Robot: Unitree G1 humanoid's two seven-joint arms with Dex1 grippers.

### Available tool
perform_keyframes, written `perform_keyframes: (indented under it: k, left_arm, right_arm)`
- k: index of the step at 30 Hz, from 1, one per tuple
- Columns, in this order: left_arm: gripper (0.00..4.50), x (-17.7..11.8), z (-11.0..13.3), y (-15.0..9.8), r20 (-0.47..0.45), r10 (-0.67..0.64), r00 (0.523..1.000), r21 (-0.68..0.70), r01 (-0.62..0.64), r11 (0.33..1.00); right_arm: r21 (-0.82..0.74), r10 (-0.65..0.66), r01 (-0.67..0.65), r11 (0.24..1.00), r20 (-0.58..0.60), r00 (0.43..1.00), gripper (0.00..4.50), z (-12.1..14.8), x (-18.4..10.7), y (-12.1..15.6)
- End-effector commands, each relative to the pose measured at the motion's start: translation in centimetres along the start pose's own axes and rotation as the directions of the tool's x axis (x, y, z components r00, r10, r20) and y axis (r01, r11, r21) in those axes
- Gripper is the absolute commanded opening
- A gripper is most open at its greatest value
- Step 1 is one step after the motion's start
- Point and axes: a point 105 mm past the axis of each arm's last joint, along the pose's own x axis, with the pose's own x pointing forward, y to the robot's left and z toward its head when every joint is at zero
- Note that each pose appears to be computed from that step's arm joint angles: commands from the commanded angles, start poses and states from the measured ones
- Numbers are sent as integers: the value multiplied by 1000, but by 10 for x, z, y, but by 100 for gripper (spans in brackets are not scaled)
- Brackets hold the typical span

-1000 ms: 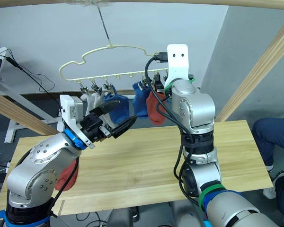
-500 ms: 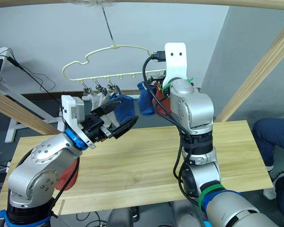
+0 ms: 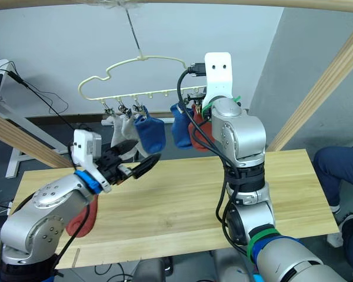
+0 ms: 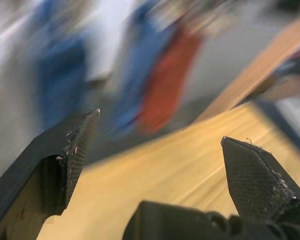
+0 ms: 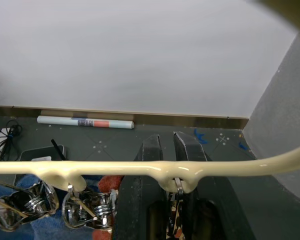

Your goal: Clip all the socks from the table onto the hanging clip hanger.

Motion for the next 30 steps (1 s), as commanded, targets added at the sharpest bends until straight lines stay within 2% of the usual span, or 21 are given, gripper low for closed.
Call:
perform_keyframes:
  k: [1, 3, 7, 10, 16, 18, 23, 30]
  left_arm:
    - [450, -15, -15, 31, -91, 155, 984, 24, -153, 988]
    - [450, -26, -29, 54, -139, 267, 954, 48, -263, 964]
    - [450, -36, -37, 71, -153, 344, 926, 62, -339, 939]
    - [450, -52, -55, 95, -193, 462, 865, 112, -449, 887]
    - [450, -72, -87, 127, -267, 567, 779, 130, -554, 822]
    - [450, -76, -96, 133, -287, 577, 764, 109, -572, 813]
    - [450, -74, -107, 136, -306, 571, 762, 109, -568, 816]
    - [450, -78, -146, 136, -428, 550, 717, 34, -595, 803]
  right_arm:
    - [-8, 6, -6, 1000, 56, 998, 2, 13, -8, 2]
    - [-9, 9, -8, 1000, 53, 999, 2, 12, -9, 1]
    - [-11, 11, -11, 1000, 49, 999, 2, 10, -11, 2]
    - [-12, 7, -6, 1000, 44, 999, 2, 9, -13, 0]
    - [-12, 1, -1, 1000, 41, 999, 2, 8, -16, -2]
    - [-14, -4, 4, 1000, 41, 999, 2, 8, -17, -3]
    - [-18, -12, 12, 1000, 39, 999, 2, 9, -19, -6]
    - [-25, -28, 29, 999, 32, 999, 2, 9, -21, -10]
